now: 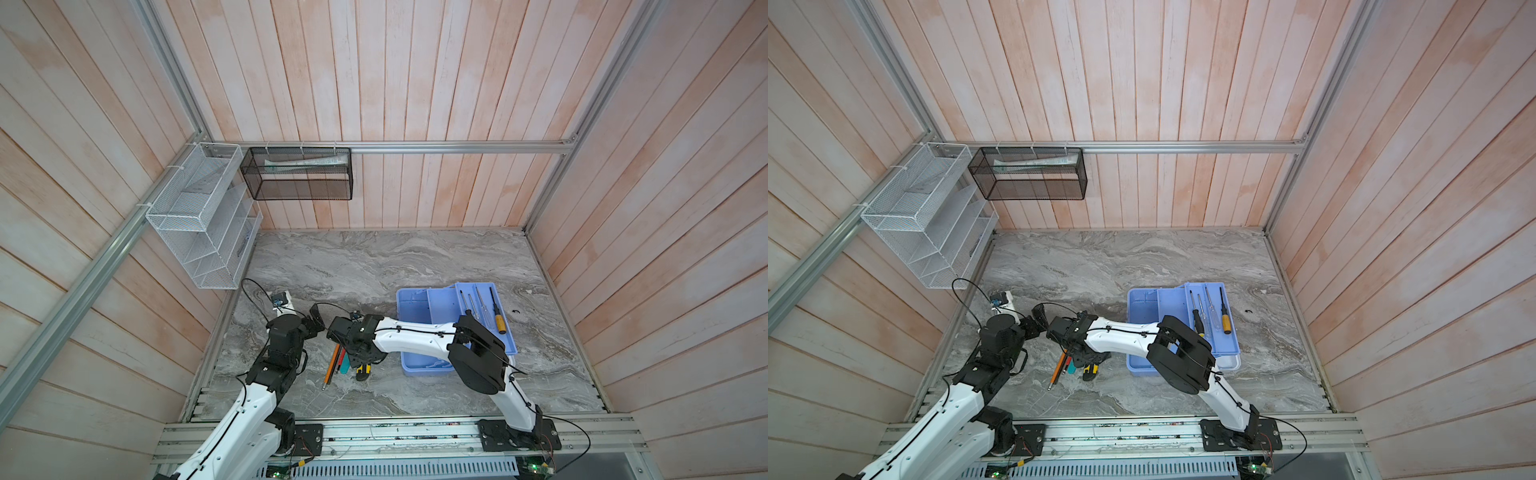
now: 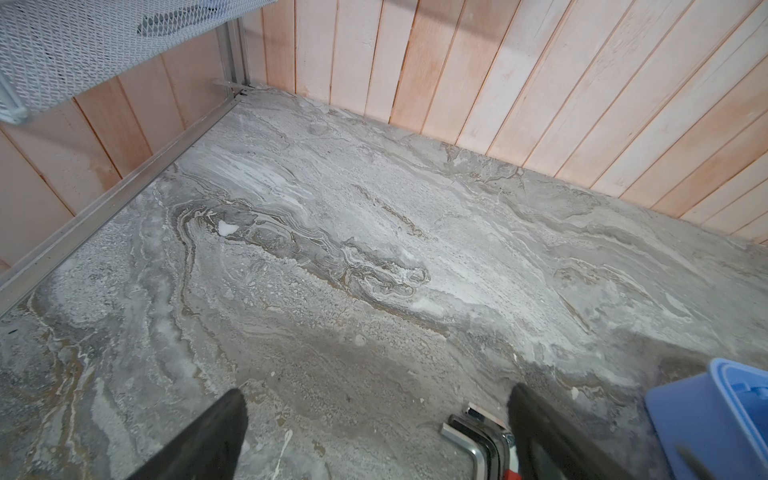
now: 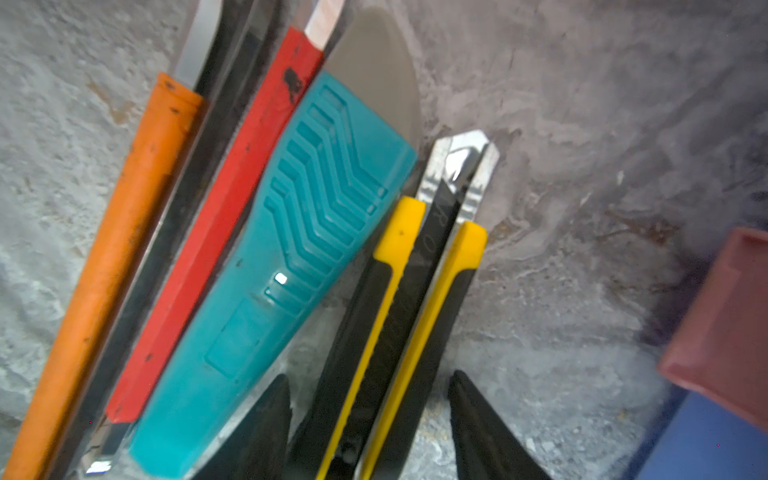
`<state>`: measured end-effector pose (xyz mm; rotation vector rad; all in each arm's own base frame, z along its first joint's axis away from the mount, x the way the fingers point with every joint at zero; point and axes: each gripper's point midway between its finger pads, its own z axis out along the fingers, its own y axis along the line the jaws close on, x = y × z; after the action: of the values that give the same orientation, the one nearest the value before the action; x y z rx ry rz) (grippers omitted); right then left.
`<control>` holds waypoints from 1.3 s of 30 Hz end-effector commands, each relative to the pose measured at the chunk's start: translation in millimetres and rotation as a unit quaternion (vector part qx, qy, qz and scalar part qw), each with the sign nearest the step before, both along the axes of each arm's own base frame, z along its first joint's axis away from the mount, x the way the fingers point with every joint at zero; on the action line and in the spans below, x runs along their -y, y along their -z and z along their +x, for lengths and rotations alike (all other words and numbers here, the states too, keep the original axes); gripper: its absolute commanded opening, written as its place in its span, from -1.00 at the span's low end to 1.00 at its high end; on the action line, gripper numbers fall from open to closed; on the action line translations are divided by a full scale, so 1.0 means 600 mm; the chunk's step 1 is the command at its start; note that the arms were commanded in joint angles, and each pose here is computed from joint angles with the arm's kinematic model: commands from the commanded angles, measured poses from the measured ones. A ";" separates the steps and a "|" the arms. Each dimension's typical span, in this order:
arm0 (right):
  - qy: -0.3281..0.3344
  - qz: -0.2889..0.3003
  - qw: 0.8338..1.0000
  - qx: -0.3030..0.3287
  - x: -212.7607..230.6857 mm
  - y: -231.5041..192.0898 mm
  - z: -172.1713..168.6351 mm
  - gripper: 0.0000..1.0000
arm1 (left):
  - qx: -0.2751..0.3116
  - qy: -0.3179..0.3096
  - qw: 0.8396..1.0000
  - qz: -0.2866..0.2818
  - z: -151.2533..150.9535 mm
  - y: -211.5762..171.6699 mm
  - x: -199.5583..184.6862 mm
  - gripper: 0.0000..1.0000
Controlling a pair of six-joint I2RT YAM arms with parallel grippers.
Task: Pack the tool kit
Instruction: 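Lower the right gripper and grasp a yellow-and-black utility knife, then lift the utility knife with the right gripper and carry it over the box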
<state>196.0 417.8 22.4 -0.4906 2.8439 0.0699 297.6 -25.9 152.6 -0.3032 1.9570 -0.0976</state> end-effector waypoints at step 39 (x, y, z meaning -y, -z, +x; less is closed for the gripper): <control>-0.004 0.022 1.000 0.015 0.035 -0.024 0.008 -0.73 | 0.007 -0.012 1.000 -0.004 -0.003 -0.002 -0.008 0.99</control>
<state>197.6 405.2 22.8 -0.5103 2.8217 0.1256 297.1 -25.1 156.0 -0.3136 1.9434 -0.1034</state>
